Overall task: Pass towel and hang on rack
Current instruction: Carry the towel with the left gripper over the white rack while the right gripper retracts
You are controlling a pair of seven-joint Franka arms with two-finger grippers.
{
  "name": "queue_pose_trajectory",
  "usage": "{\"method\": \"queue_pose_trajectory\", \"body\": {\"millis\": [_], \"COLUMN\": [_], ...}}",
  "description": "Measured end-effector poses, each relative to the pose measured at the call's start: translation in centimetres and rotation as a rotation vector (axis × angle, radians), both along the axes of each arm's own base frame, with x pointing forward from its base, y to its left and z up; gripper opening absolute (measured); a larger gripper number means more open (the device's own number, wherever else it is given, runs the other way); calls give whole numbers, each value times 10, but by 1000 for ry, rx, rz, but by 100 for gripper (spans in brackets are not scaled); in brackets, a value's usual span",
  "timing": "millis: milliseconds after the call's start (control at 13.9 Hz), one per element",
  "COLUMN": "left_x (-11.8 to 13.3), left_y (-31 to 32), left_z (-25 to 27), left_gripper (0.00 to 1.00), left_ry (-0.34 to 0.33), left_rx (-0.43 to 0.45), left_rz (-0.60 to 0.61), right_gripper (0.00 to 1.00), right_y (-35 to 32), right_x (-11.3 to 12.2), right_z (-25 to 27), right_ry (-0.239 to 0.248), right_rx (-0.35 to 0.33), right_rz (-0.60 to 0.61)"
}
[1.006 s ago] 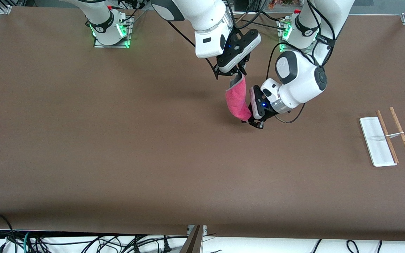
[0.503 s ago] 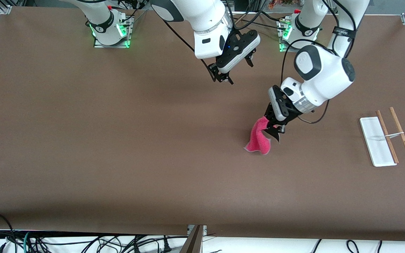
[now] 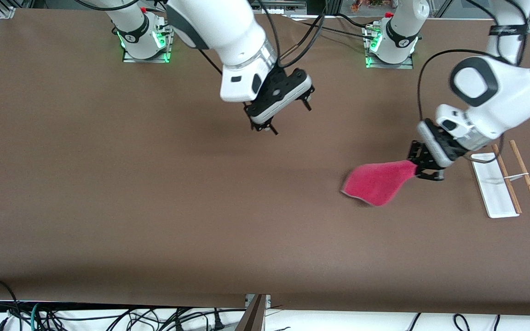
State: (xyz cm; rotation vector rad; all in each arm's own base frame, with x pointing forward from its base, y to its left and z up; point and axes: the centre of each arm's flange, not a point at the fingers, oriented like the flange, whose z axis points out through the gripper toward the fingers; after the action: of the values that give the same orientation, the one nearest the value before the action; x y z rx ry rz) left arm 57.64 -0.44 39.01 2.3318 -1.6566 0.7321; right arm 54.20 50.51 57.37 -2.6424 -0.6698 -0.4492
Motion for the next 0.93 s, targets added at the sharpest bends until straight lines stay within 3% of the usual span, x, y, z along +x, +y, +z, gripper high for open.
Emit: {"method": "queue_pose_trajectory", "body": {"millis": [288, 575, 934], "left_x": [-10, -13, -14], "left_y": [92, 137, 201], "left_z": [27, 56, 37], "left_gripper": [2, 2, 2], "left_ry": [89, 202, 329], "left_rx": [35, 74, 48], "left_rz": [93, 196, 336], "right_gripper": [100, 100, 100], "right_y": [-81, -227, -371], "right_x": [58, 109, 115], "right_z": [5, 23, 12], "right_ry": [13, 21, 138], "right_rx": [-33, -115, -275], "right_rz": [-131, -345, -534]}}
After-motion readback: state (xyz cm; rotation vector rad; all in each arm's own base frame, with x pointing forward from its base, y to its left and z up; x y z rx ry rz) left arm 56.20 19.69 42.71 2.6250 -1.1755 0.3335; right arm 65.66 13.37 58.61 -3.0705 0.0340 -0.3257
